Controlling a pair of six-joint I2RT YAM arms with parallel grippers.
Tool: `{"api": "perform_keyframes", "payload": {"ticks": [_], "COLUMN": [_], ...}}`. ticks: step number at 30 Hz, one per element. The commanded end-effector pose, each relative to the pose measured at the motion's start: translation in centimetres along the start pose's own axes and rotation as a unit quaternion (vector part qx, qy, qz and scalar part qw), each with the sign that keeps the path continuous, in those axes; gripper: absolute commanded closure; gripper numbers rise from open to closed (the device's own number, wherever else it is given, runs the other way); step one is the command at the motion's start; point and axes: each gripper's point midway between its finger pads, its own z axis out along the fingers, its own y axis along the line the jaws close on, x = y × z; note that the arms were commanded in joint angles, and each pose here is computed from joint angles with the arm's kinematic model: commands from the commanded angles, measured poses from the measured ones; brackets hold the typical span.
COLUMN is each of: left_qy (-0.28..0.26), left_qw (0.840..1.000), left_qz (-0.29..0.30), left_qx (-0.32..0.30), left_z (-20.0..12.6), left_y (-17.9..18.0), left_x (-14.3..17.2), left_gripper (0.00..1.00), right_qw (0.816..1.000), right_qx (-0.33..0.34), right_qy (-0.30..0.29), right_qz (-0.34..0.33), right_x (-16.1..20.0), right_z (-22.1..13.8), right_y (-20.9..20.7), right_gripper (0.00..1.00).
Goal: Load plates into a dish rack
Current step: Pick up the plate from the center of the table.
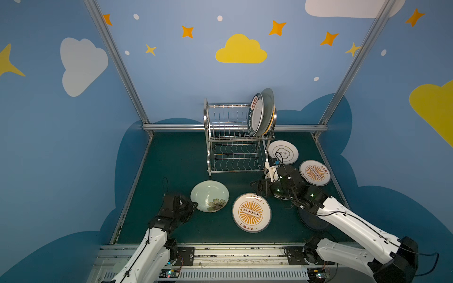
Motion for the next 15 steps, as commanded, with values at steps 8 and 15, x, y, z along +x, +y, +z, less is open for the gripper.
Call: {"api": "perform_keyframes", "payload": {"ticks": [8,15], "left_qy": [0.026,0.053], "left_qw": [0.988,0.975], "left_qz": [0.006,0.022], "left_qx": [0.151,0.214], "left_z": [-3.0,-4.7], "left_y": [-7.6,-11.3], "left_x": [0.7,1.5], "left_gripper": [0.96,0.96], "right_qw": [0.998,0.994], "right_qx": [0.009,-0.012], "right_qy": [0.0,-0.001], "right_qz": [0.066,0.105], "right_x": [0.2,-0.2], "right_z": [0.5,0.6], "right_y": [-1.6,-1.7], "right_gripper": [0.05,0.05]}}
